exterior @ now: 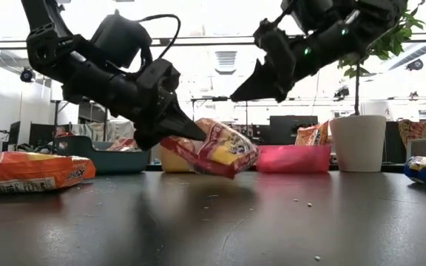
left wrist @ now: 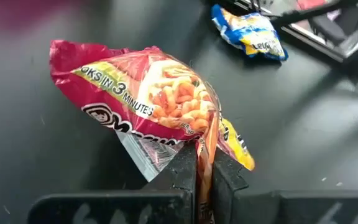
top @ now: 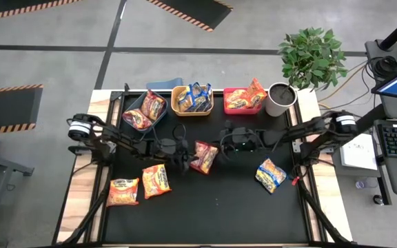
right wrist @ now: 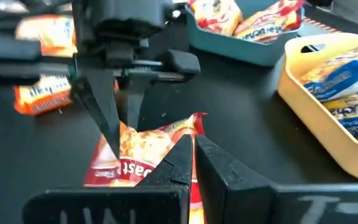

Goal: Sort Maruchan noodles
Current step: Put the red noodle pack into the blue bin

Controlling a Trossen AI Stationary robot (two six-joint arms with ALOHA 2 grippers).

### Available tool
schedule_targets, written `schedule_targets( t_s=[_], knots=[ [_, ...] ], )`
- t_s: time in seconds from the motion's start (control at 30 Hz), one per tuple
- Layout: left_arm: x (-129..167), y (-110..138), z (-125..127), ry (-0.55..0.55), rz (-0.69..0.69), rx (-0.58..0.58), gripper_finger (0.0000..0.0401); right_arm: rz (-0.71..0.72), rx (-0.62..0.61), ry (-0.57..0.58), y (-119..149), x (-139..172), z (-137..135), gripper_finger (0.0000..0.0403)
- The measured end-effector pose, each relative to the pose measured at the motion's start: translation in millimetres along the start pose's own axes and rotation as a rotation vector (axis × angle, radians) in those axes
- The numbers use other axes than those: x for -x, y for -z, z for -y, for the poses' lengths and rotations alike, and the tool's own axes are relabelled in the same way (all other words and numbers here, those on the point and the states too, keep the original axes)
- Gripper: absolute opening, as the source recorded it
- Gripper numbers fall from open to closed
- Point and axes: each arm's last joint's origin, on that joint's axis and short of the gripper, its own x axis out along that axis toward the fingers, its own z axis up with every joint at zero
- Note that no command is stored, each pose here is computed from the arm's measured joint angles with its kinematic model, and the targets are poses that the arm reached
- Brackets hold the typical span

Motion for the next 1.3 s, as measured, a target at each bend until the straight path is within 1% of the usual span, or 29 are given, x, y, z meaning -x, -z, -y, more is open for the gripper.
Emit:
schedule_targets(
  t_s=[0.13,0.27,0.4,0.5,0.53,0.7,0.8,0.87,1.0,1.07,1.17,1.3],
  knots=[
    [2.8,-4.4,2.1,0.008,0.019,-0.145,0.0001,0.007,-0.090,0.006,-11.4,16.5,4.9,0.0014],
    [4.7,-7.3,3.3,0.010,0.032,-0.244,0.0000,0.030,-0.118,-0.008,-22.5,33.9,6.5,0.0042],
    [5.3,-9.1,4.1,0.012,0.046,-0.308,0.0000,0.033,-0.169,-0.087,-30.0,47.7,9.5,0.0095],
    [6.3,-12.7,7.2,0.025,0.085,-0.363,0.0000,-0.007,-0.187,-0.169,-27.8,48.6,11.0,0.0145],
    [7.0,-14.1,8.9,0.031,0.100,-0.387,0.0000,-0.024,-0.188,-0.179,-25.7,47.6,11.6,0.0162],
    [11.9,-20.0,15.9,0.047,0.147,-0.503,0.0000,-0.095,-0.186,-0.152,-14.9,37.8,16.5,0.0234],
    [14.8,-23.6,17.6,0.041,0.166,-0.547,0.0000,-0.116,-0.202,-0.141,-10.6,31.9,20.2,0.0266],
    [16.4,-25.6,18.1,0.029,0.177,-0.557,0.0000,-0.134,-0.216,-0.168,-8.1,27.5,22.1,0.0282],
    [17.1,-26.5,18.3,0.024,0.180,-0.574,0.0000,-0.149,-0.226,-0.259,-4.2,17.1,20.8,0.0301],
    [17.2,-26.4,18.4,0.025,0.179,-0.574,0.0000,-0.149,-0.235,-0.274,-2.3,11.9,20.1,0.0304],
    [17.1,-25.9,17.9,0.022,0.172,-0.575,0.0000,-0.146,-0.247,-0.313,0.5,4.9,18.9,0.0301],
    [17.1,-25.8,18.0,0.022,0.172,-0.575,0.0000,-0.109,-0.243,-0.389,-1.6,-2.9,16.2,0.0285]
  ],
)
